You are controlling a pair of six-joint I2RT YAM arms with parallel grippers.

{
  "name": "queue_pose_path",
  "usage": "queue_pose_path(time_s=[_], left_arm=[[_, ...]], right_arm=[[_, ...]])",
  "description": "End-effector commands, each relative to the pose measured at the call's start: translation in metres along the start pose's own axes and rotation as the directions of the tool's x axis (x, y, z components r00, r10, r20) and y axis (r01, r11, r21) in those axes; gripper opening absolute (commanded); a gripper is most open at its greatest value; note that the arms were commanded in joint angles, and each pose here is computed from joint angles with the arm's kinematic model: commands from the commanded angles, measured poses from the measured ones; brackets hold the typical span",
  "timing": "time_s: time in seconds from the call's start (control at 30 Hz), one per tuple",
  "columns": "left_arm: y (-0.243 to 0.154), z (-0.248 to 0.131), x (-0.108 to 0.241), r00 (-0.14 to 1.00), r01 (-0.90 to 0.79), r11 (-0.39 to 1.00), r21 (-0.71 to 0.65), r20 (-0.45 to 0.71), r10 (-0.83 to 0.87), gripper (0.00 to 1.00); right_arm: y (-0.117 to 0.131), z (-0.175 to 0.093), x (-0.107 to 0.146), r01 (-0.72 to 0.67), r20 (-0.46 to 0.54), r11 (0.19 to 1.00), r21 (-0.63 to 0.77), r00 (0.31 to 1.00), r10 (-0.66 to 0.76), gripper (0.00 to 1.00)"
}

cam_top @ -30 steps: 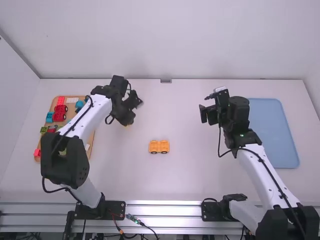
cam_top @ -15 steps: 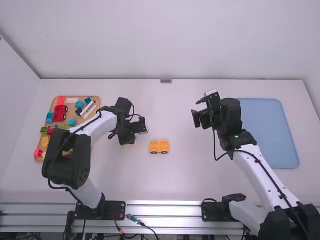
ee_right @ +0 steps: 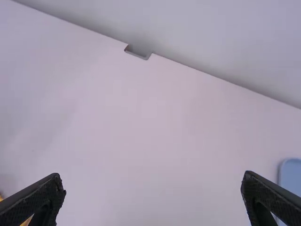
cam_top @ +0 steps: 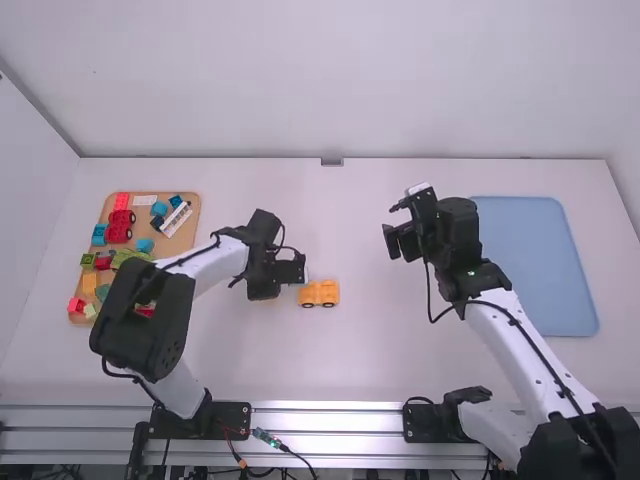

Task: Assemble lego blocks to make yellow taxi

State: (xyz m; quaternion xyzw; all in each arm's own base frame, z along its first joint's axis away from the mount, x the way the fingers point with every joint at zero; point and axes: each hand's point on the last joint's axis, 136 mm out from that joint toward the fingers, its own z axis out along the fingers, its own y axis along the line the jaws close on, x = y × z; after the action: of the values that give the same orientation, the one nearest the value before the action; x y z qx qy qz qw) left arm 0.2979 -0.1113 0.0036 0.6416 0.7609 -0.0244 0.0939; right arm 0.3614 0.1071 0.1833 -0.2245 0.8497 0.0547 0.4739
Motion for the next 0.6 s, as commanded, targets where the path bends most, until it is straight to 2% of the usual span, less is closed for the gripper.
queue_pose_path(time_s=[0.0, 0.07, 0.1, 0.13, 0.23, 0.27, 0.3, 0.33, 0.37, 0.43, 0.53, 0.57], left_arm=[[-0.006, 0.006, 0.004, 1.0, -0.019, 1.0, 0.006, -0.004, 0.019, 0.06], [-0.008, 0.009, 0.005, 1.0, -0.024, 1.0, 0.005, -0.002, 0.024, 0.15], [-0.008, 0.01, 0.005, 1.0, -0.023, 1.0, 0.002, -0.003, 0.023, 0.26], [-0.008, 0.011, 0.006, 1.0, -0.022, 1.0, -0.001, -0.003, 0.022, 0.31], [-0.009, 0.011, 0.006, 1.0, -0.023, 1.0, 0.001, -0.004, 0.023, 0.37], [-0.008, 0.009, 0.005, 1.0, -0.016, 1.0, 0.003, -0.006, 0.016, 0.5], [-0.008, 0.008, 0.005, 1.0, -0.013, 1.0, 0.003, -0.005, 0.013, 0.52], [-0.003, 0.004, 0.004, 1.0, 0.012, 1.0, -0.002, -0.005, -0.012, 0.72], [0.0, 0.001, 0.002, 1.0, 0.03, 1.0, -0.008, -0.005, -0.03, 0.77], [0.006, -0.006, -0.001, 0.997, 0.075, 0.997, -0.025, -0.009, -0.075, 0.81], [0.015, -0.023, -0.004, 0.988, 0.15, 0.988, -0.03, -0.015, -0.151, 0.99], [0.015, -0.027, -0.005, 0.986, 0.164, 0.986, -0.026, -0.016, -0.165, 0.99]], right_arm=[[0.003, 0.0, 0.001, 0.017, 0.002, 1.0, -0.015, 1.0, -0.017, 0.99], [0.002, 0.0, 0.001, 0.017, 0.0, 1.0, -0.014, 1.0, -0.017, 0.99], [0.002, 0.0, 0.001, 0.017, -0.001, 1.0, -0.011, 1.0, -0.017, 0.99], [0.002, 0.0, 0.003, 0.016, -0.006, 1.0, -0.013, 1.0, -0.016, 0.99], [0.003, 0.0, 0.004, 0.019, -0.01, 1.0, -0.015, 1.0, -0.019, 0.99], [0.004, 0.0, 0.005, 0.032, -0.013, 0.999, -0.019, 0.999, -0.032, 0.99], [0.004, 0.0, 0.005, 0.036, -0.013, 0.999, -0.021, 0.999, -0.036, 0.99], [0.008, 0.0, 0.006, 0.059, -0.013, 0.997, -0.044, 0.998, -0.06, 0.99], [0.009, 0.0, 0.005, 0.066, -0.01, 0.996, -0.055, 0.998, -0.066, 0.99], [0.013, 0.0, 0.005, 0.074, -0.007, 0.995, -0.071, 0.997, -0.075, 0.99], [0.012, 0.0, 0.005, 0.073, -0.008, 0.995, -0.069, 0.997, -0.074, 0.99], [0.012, 0.0, 0.005, 0.072, -0.008, 0.995, -0.068, 0.997, -0.073, 0.99]])
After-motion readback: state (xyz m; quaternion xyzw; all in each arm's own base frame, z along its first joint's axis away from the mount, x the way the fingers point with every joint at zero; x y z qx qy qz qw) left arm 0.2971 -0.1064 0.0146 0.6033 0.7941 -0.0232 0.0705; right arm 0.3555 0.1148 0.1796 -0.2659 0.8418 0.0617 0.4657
